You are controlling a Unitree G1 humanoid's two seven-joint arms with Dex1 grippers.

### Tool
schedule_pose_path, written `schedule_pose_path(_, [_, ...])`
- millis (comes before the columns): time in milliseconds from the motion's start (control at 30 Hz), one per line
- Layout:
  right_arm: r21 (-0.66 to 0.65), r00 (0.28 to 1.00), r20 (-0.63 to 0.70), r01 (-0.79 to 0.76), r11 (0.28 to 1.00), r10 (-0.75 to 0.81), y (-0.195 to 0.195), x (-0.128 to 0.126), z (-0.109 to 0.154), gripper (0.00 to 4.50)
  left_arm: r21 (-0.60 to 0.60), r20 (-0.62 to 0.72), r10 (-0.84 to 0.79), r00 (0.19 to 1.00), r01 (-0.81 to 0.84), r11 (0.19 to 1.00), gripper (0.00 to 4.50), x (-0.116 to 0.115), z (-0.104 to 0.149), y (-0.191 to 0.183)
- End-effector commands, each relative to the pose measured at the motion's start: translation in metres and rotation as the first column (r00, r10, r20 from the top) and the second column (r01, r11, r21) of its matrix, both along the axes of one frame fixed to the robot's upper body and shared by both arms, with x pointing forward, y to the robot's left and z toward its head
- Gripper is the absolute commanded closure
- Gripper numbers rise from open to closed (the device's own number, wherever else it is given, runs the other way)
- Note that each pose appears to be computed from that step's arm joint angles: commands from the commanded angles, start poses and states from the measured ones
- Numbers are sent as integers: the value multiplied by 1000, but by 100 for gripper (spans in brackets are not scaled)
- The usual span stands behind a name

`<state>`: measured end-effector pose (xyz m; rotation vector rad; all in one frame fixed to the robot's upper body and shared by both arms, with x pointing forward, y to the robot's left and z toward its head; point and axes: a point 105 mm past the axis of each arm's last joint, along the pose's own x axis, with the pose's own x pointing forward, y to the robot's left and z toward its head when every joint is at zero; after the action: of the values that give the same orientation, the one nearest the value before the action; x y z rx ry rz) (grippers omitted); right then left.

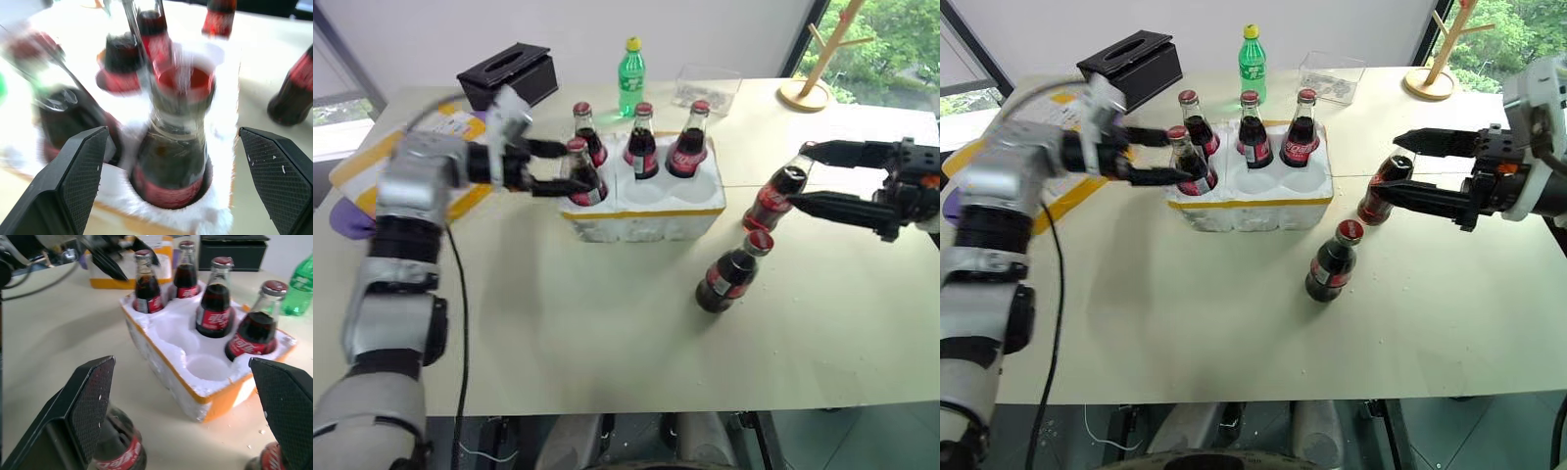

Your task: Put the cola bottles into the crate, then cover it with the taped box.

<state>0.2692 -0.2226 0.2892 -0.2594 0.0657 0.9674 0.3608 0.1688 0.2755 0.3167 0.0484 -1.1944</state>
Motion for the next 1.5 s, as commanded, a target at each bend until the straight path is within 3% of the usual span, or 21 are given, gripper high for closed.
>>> schedule_pose_path(33, [-7, 990, 111, 88, 996, -87, -17, 1, 6, 0, -19, 24, -63, 998, 64, 998, 4, -37, 29, 13])
schedule_pose_path(133, [-6, 978, 116, 175, 985, -173, -33, -3, -17, 0, 80, -84, -194, 977, 200, 976, 4, -96, 24, 18])
schedule_pose_path(233, [-17, 974, 103, 205, 979, -202, -40, -10, -28, 0, 186, -136, -223, 965, 246, 951, 4, -116, -1, 14])
schedule_pose_path(333, [67, 965, 57, 251, 966, -255, -44, -16, -39, 0, 261, -111, -196, 974, 219, 940, 4, -112, -33, 10])
schedule_pose_path(467, [51, 944, 5, 329, 943, -330, -43, -30, -72, 0, 138, -56, -179, 982, 186, 973, 4, -104, -54, -18])
schedule_pose_path(600, [-2, 950, -31, 310, 951, -310, -31, -46, -98, 0, 59, -46, -146, 988, 148, 987, 4, -97, -59, -30])
schedule_pose_path(1000, [55, 976, -165, 157, 986, -146, 9, -62, -128, 0, 76, -80, -182, 980, 188, 979, 4, -96, -72, -40])
schedule_pose_path(1500, [115, 981, -187, 84, 990, -61, 36, -37, -140, 0, 70, -86, -221, 971, 227, 971, 4, -96, -71, -50])
